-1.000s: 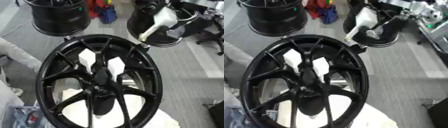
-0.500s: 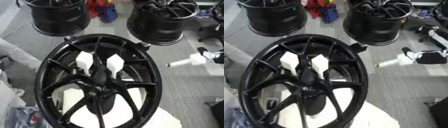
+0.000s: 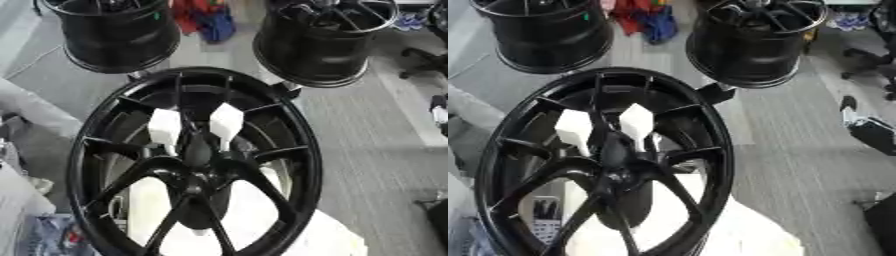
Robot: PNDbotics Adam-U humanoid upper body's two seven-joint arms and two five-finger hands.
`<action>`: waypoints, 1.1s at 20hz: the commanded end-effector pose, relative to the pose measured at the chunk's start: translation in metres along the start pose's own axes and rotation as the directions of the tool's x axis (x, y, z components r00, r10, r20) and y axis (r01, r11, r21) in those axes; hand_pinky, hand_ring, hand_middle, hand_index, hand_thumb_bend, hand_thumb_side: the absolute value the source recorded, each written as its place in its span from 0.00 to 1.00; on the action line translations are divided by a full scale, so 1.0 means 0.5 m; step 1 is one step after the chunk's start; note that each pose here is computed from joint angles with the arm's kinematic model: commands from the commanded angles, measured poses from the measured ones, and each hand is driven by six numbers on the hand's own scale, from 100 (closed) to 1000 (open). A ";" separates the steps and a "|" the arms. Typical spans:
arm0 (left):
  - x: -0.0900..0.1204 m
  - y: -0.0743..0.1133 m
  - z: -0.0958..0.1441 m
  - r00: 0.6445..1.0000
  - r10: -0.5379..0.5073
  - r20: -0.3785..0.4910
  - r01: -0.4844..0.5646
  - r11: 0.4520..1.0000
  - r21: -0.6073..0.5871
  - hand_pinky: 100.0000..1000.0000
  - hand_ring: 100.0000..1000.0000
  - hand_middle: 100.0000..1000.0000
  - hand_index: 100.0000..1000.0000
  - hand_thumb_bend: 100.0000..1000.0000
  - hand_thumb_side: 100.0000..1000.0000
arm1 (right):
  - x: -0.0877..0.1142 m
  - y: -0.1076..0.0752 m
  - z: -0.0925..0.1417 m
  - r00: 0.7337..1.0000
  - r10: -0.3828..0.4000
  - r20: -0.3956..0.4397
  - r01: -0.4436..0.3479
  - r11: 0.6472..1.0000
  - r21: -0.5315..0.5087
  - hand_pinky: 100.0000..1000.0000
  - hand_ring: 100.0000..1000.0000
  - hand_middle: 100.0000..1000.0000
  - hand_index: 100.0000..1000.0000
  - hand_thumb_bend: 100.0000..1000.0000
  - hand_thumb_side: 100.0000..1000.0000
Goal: Pull the pin out of the wheel hub.
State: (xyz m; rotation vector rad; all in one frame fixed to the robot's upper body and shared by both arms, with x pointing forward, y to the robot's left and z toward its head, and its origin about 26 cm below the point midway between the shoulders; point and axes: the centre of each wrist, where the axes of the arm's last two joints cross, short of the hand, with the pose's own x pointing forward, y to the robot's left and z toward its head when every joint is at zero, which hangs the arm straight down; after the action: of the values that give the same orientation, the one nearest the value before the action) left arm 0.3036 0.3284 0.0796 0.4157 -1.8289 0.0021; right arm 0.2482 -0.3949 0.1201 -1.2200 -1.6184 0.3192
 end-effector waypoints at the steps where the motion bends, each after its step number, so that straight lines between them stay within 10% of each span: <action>1: 0.017 0.004 -0.008 0.999 0.001 0.033 -0.001 1.000 0.010 0.53 0.63 0.64 0.71 0.34 0.19 | 0.030 0.008 0.001 0.990 -0.134 0.051 0.136 0.989 -0.049 0.69 0.66 0.75 0.83 0.00 0.17; 11: 0.018 0.000 -0.009 0.999 0.011 0.037 -0.012 1.000 0.006 0.53 0.63 0.64 0.71 0.34 0.19 | 0.060 0.097 0.035 0.869 -0.491 0.058 0.491 0.871 0.017 0.65 0.59 0.69 0.79 0.00 0.15; 22: 0.018 -0.003 -0.009 0.999 0.018 0.038 -0.018 1.000 -0.001 0.53 0.63 0.64 0.71 0.34 0.19 | 0.074 0.148 0.041 0.811 -0.584 0.028 0.581 0.810 0.071 0.65 0.58 0.68 0.79 0.00 0.16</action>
State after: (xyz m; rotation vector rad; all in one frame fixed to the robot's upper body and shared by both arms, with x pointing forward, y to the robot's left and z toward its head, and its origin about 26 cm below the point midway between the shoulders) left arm 0.3045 0.3248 0.0789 0.3964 -1.8338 0.0156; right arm 0.2717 -0.3236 0.0744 -0.6204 -1.8980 -0.0045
